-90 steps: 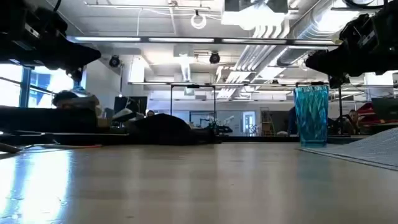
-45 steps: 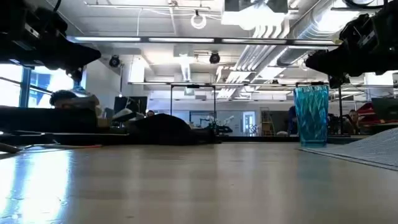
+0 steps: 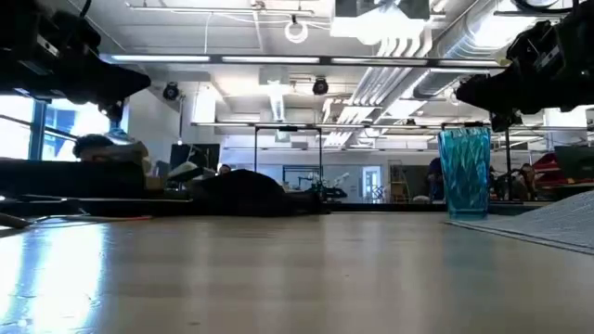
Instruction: Set table place
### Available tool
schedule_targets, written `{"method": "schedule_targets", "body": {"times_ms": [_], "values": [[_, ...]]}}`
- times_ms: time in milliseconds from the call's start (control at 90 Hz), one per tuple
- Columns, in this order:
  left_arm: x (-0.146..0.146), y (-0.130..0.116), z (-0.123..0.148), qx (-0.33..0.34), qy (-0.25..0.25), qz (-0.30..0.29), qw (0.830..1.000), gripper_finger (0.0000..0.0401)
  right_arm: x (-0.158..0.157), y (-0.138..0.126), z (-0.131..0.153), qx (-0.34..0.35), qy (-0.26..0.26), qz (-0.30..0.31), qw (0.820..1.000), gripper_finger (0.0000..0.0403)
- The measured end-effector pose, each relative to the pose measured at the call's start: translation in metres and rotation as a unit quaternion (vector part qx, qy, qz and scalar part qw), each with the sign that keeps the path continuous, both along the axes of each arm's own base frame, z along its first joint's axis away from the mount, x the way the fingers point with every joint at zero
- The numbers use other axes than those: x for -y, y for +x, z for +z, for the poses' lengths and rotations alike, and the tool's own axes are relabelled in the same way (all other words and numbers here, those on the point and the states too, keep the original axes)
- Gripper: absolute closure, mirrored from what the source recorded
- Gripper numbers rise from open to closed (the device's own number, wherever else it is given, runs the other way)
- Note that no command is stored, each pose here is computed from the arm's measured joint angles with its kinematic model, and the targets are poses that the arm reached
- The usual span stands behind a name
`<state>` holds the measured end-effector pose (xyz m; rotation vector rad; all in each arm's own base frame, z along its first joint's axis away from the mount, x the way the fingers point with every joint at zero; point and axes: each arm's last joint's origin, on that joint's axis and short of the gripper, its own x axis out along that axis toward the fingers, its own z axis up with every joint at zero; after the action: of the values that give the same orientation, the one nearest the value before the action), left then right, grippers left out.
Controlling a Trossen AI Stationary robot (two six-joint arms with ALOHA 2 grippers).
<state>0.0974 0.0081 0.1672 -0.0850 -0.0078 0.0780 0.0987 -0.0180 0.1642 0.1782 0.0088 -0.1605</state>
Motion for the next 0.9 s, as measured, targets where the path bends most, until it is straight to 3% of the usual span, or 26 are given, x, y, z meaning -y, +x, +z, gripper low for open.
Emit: {"method": "schedule_targets", "body": {"times_ms": [289, 556, 900], "values": [[0.0, 0.0, 0.0, 0.0, 0.001, 0.0, 1.0, 0.0401, 0.0, 0.0, 0.0, 0.0, 0.0, 0.0, 1.0, 0.0402], [0.0, 0.0, 0.002, 0.006, 0.052, 0.001, 0.999, 0.0401, 0.0, 0.0, 0.0, 0.0, 0.001, 0.0, 1.0, 0.0402], [0.0, 0.001, 0.021, 0.101, 0.038, 0.012, 0.994, 0.0401, 0.0, 0.0, 0.0, 0.0, 0.001, 0.0, 1.0, 0.0402]]}}
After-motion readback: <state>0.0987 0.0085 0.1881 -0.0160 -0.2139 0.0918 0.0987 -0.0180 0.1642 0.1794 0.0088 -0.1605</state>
